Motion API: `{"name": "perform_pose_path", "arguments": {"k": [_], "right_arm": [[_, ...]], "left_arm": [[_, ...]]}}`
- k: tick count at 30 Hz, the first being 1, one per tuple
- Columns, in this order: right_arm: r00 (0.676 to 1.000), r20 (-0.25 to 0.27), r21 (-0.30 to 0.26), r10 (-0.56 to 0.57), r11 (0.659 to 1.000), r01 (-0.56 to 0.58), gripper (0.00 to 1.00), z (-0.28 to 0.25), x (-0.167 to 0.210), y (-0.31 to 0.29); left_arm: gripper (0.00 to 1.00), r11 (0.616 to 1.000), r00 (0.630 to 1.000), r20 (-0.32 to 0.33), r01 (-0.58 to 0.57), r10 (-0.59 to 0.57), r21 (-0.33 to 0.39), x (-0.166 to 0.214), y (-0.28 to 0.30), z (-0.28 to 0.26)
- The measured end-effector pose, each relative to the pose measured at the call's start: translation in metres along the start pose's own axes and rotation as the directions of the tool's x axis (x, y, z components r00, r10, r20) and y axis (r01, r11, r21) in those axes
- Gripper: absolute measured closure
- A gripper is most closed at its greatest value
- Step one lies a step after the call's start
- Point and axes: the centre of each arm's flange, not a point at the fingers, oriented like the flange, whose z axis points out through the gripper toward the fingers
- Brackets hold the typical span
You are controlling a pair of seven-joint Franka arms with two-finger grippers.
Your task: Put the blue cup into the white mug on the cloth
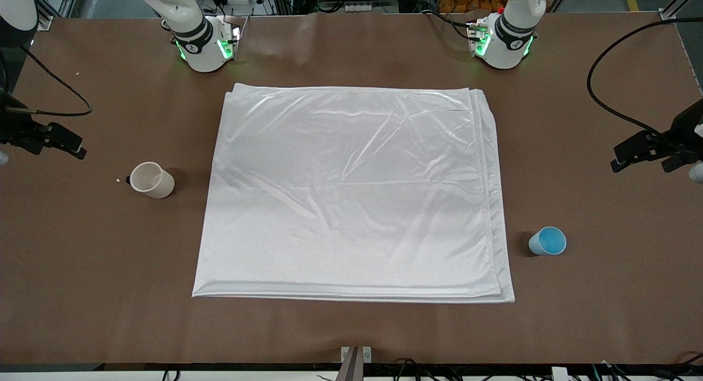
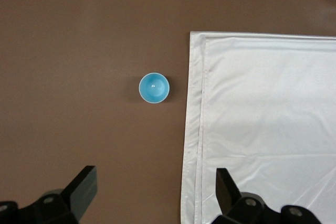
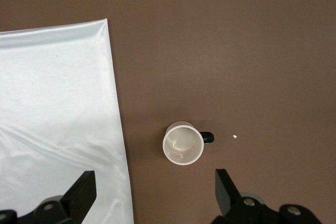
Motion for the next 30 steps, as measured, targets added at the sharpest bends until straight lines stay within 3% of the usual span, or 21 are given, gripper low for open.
{"name": "perform_pose_path", "arguments": {"k": [12,22,30], "right_arm": [[1.000,-0.003,0.000,0.000,1.000,0.000,0.00,0.000,0.000,0.000],[1.000,0.001,-0.001,-0.001,1.000,0.001,0.00,0.001,0.000,0.009],[0.997,0.021,-0.001,-0.071,0.997,0.072,0.00,0.014,0.003,0.031]], "left_arm": [[0.00,1.000,1.000,0.003,0.000,0.000,0.000,0.000,0.000,0.001],[0.00,1.000,0.998,0.056,0.003,-0.003,0.000,0.005,-0.004,0.030],[0.00,0.998,0.998,0.059,-0.011,0.007,0.061,0.022,-0.014,0.075]]}}
